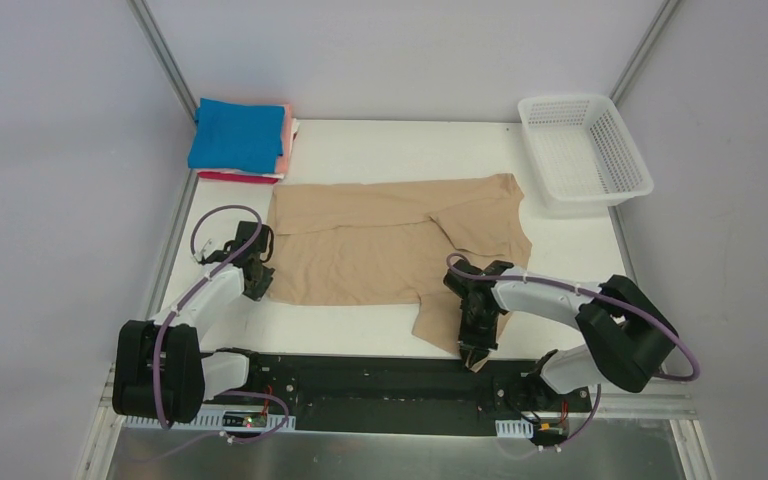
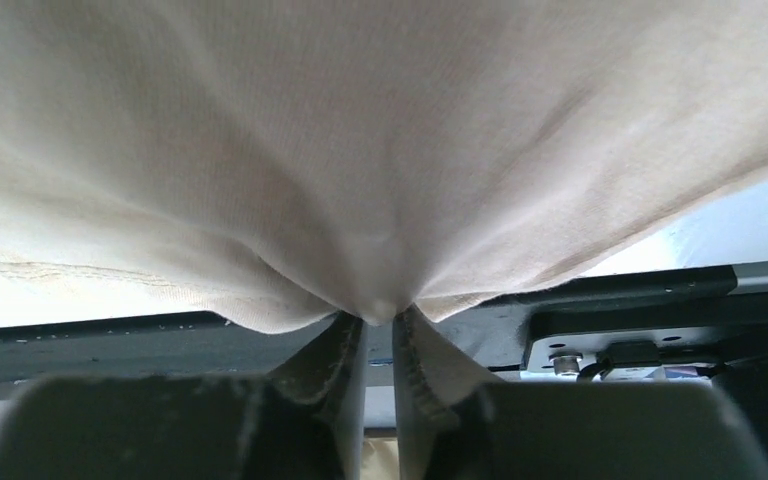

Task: Fold and stack the t-shirts
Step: Grab the side of the flattened tshirt closest away from the robot with both arms, then fold the other side of the tshirt into a rectangle

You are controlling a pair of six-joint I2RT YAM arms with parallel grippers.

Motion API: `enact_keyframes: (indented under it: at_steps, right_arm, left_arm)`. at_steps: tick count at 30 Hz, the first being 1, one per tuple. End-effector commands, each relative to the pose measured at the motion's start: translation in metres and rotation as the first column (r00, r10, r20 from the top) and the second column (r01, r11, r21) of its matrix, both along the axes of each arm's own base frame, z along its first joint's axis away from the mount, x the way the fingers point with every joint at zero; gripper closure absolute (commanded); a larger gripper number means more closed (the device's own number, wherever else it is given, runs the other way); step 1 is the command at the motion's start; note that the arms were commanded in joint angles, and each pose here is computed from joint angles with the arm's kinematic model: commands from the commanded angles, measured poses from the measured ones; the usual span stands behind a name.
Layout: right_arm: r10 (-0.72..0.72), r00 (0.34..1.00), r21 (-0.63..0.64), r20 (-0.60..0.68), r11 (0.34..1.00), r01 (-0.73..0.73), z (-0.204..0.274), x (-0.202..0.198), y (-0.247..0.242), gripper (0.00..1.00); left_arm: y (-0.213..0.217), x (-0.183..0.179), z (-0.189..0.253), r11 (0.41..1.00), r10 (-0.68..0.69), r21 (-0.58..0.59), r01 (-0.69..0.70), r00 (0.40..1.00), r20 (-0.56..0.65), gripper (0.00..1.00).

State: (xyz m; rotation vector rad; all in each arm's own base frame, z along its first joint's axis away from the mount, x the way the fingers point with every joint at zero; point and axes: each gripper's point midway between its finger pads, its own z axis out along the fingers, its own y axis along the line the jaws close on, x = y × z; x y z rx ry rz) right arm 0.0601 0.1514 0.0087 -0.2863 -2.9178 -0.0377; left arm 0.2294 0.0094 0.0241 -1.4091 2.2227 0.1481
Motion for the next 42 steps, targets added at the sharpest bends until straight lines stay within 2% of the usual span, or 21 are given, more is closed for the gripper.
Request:
enact_keyframes:
  at_steps: [1,3,8,13,16,24,28,35,42]
  right_arm:
    - [-0.05,0.97,-0.047,0.236,0.997,0.063,-0.008,0.046,-0.004,0.89]
    - [-0.036,0.957,-0.054,0.287,0.997,0.054,-0.003,0.056,-0.006,1.0]
    - [-0.002,0.952,-0.018,0.308,1.0,0.008,0.02,0.058,-0.003,1.0]
    - [-0.03,0.933,-0.017,0.36,0.999,0.039,0.043,0.069,-0.015,1.0]
    - [-0.055,0.905,0.008,0.423,0.998,0.057,0.059,0.09,-0.016,1.0]
    - [-0.116,0.768,0.036,0.63,0.992,0.12,0.111,0.181,-0.02,1.0]
    - [-0.147,0.721,0.042,0.678,0.986,0.162,0.13,0.222,-0.025,1.0]
    - [-0.139,0.709,0.029,0.691,0.986,0.164,0.138,0.27,-0.025,1.0]
    - [-0.135,0.672,0.011,0.728,0.983,0.185,0.146,0.3,-0.036,1.0]
  left_arm:
    - [0.003,-0.002,0.006,1.0,-0.001,0.012,0.001,1.0,0.018,1.0]
    - [0.002,-0.001,0.008,1.0,-0.008,0.008,0.008,1.0,0.021,1.0]
    - [-0.002,0.002,0.016,0.999,-0.035,-0.006,0.036,0.999,0.038,1.0]
    - [-0.002,0.007,0.03,0.999,-0.031,-0.01,0.032,0.995,0.096,1.0]
    - [-0.006,0.016,0.039,0.999,-0.046,-0.023,0.049,0.992,0.119,1.0]
    - [-0.004,0.039,0.055,0.999,-0.04,-0.004,0.041,0.99,0.135,1.0]
    - [-0.002,0.053,0.058,0.999,-0.032,0.0,0.032,0.992,0.125,1.0]
    - [0.006,0.077,0.06,1.0,-0.009,0.015,0.008,0.994,0.105,1.0]
    - [0.008,0.107,0.067,0.999,-0.028,0.033,0.025,0.994,0.101,1.0]
